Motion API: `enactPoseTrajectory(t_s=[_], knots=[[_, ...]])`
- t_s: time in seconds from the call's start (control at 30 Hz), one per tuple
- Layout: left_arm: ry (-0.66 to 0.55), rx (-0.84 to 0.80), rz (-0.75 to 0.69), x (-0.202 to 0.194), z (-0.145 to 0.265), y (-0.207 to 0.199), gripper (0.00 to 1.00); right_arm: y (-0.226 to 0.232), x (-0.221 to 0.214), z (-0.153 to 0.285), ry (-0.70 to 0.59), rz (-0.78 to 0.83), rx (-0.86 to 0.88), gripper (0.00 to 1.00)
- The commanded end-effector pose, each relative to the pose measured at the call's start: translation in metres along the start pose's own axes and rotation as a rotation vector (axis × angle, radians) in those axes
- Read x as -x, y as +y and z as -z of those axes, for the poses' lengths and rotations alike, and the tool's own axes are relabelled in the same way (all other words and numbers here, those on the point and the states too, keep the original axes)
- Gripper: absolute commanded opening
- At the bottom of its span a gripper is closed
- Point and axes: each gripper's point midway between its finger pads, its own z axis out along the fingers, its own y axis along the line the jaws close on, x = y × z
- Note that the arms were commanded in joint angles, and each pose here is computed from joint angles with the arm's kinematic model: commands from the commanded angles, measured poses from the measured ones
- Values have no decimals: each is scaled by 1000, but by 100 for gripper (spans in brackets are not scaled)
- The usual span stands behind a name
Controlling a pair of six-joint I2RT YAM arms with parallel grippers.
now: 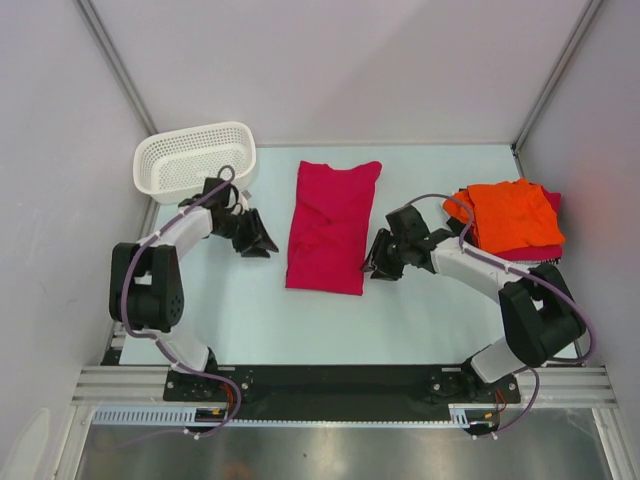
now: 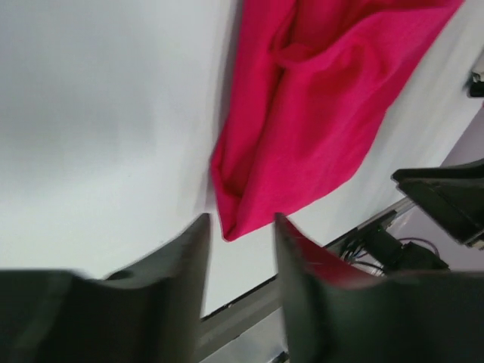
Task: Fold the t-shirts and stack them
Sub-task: Fold the folded rectangular tshirt in 1/3 of the way, then grab one side of the 2/3 rectangular tshirt with both arms
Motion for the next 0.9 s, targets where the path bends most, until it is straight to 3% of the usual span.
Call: enactPoseTrajectory(t_s=[0.0, 0.03, 0.47, 0.63, 0.77, 0.87], knots=[[-108, -87, -90, 44, 8, -36, 35, 37, 10, -4, 8, 21, 99, 44], [-103, -87, -97, 50, 4, -39, 30, 39, 11, -5, 14, 25, 102, 44], [29, -17, -183, 51, -55, -55, 30, 37, 10, -14, 51, 26, 83, 44], [51, 18, -181, 52, -66, -46, 39, 36, 13, -14, 50, 20, 85, 43], [44, 62, -181, 59, -73, -37, 41, 38, 14, -13, 50, 20, 91, 43], [29, 74, -173, 68, -76, -38, 30, 39, 15, -11, 48, 22, 92, 43]])
